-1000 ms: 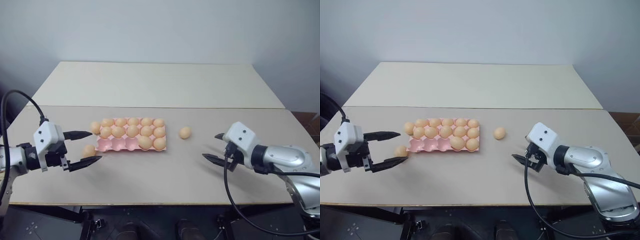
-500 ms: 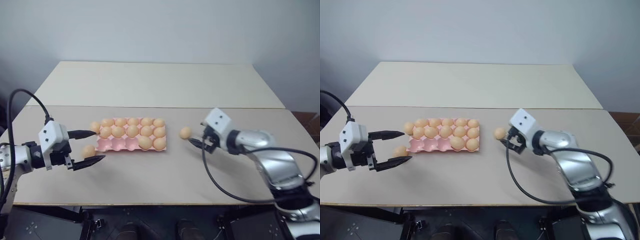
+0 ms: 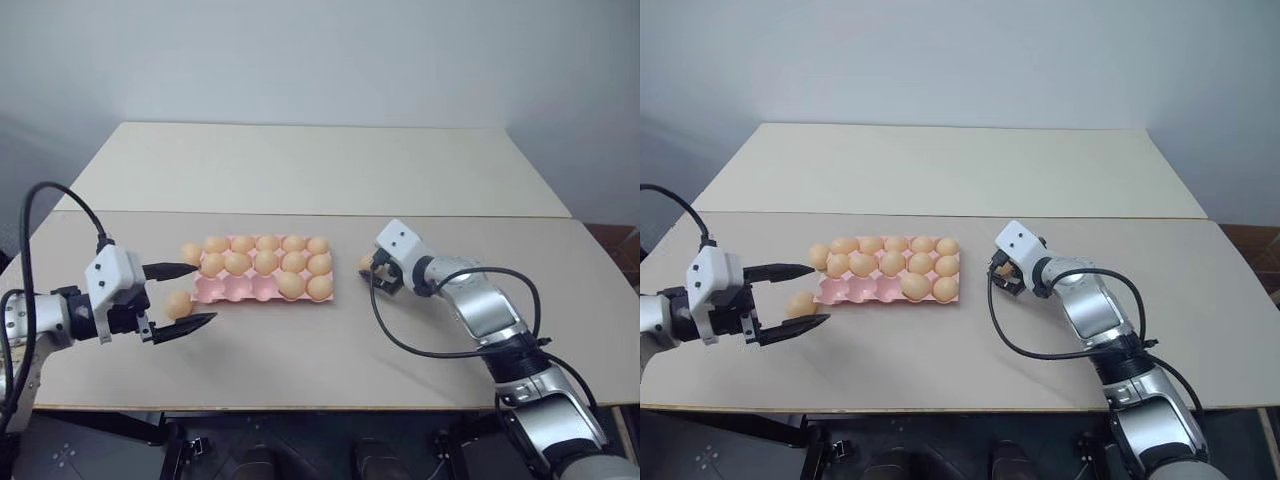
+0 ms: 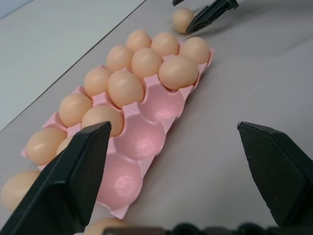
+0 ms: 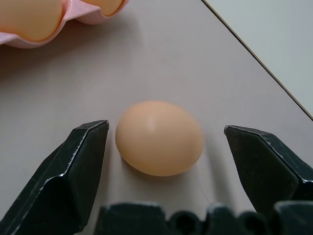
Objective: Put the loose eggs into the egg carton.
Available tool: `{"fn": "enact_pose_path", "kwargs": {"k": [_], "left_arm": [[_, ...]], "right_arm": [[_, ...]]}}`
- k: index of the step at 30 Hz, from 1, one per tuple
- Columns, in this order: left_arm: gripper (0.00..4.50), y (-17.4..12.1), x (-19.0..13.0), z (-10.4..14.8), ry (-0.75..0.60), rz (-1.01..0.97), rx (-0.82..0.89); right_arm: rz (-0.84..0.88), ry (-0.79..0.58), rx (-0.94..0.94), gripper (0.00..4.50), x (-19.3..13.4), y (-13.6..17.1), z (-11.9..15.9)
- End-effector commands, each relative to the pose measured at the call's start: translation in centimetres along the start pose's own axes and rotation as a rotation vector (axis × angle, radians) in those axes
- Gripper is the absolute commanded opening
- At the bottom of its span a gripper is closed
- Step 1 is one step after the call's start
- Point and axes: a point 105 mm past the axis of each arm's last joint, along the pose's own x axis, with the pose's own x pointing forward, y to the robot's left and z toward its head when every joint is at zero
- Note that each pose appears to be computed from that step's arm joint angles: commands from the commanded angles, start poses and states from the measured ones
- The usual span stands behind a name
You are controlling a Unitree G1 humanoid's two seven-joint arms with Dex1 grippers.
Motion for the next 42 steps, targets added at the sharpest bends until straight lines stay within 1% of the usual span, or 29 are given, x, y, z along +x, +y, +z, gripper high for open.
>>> {"fn": "enact_pose_path", "kwargs": {"k": [1,2,4,5,8,9,13,15,17,21,23,26,30,33,36,42], "left_arm": [[4.50,0.2,-0.3,1.1,-0.026,0.014,0.038],[4.50,0.2,-0.3,1.1,-0.027,0.014,0.038],[4.50,0.2,-0.2,1.1,-0.027,0.015,0.039],[4.50,0.2,-0.2,1.1,-0.027,0.015,0.040],[4.50,0.2,-0.2,1.1,-0.026,0.016,0.042],[4.50,0.2,-0.3,1.1,-0.026,0.016,0.042],[4.50,0.1,-0.5,0.9,-0.018,0.019,0.034],[4.50,0.2,-0.8,0.6,-0.003,0.028,0.030],[4.50,0.2,-1.2,0.3,0.010,0.041,0.021],[4.50,0.6,-2.3,-0.6,0.057,0.072,0.011],[4.50,0.7,-2.8,-0.9,0.078,0.085,0.009],[4.50,0.8,-3.3,-1.1,0.088,0.104,0.003],[4.50,0.7,-3.7,-1.5,0.099,0.124,-0.007],[4.50,0.3,-3.9,-1.6,0.104,0.129,-0.012],[4.50,0.1,-4.1,-1.5,0.105,0.136,-0.015],[4.50,-0.2,-4.5,-1.6,0.112,0.151,-0.021]], "right_arm": [[0.012,-0.058,-0.028,4.39,0.2,-0.2,1.6],[0.013,-0.056,-0.029,4.39,0.3,-0.2,1.6],[0.025,-0.056,-0.027,4.01,0.5,-0.1,1.5],[0.027,-0.056,-0.028,3.77,0.5,0.0,1.5],[0.026,-0.058,-0.032,2.77,0.6,0.1,1.6],[0.026,-0.058,-0.042,2.63,0.5,0.1,1.6],[-0.004,-0.055,-0.105,2.62,0.1,0.1,1.5],[-0.033,-0.073,-0.163,2.62,-0.4,0.0,2.2],[-0.054,-0.114,-0.229,2.62,-1.0,0.1,3.6],[-0.070,-0.242,-0.333,2.62,-2.0,1.4,7.9],[-0.036,-0.296,-0.382,2.62,-2.1,2.8,9.7],[0.045,-0.374,-0.400,2.62,-2.0,5.5,12.0],[0.145,-0.452,-0.412,2.62,-1.0,9.5,14.2],[0.188,-0.470,-0.425,2.62,0.0,11.6,14.9],[0.210,-0.473,-0.447,2.62,0.6,12.8,14.8],[0.209,-0.474,-0.502,2.62,1.7,13.7,14.7]]}}
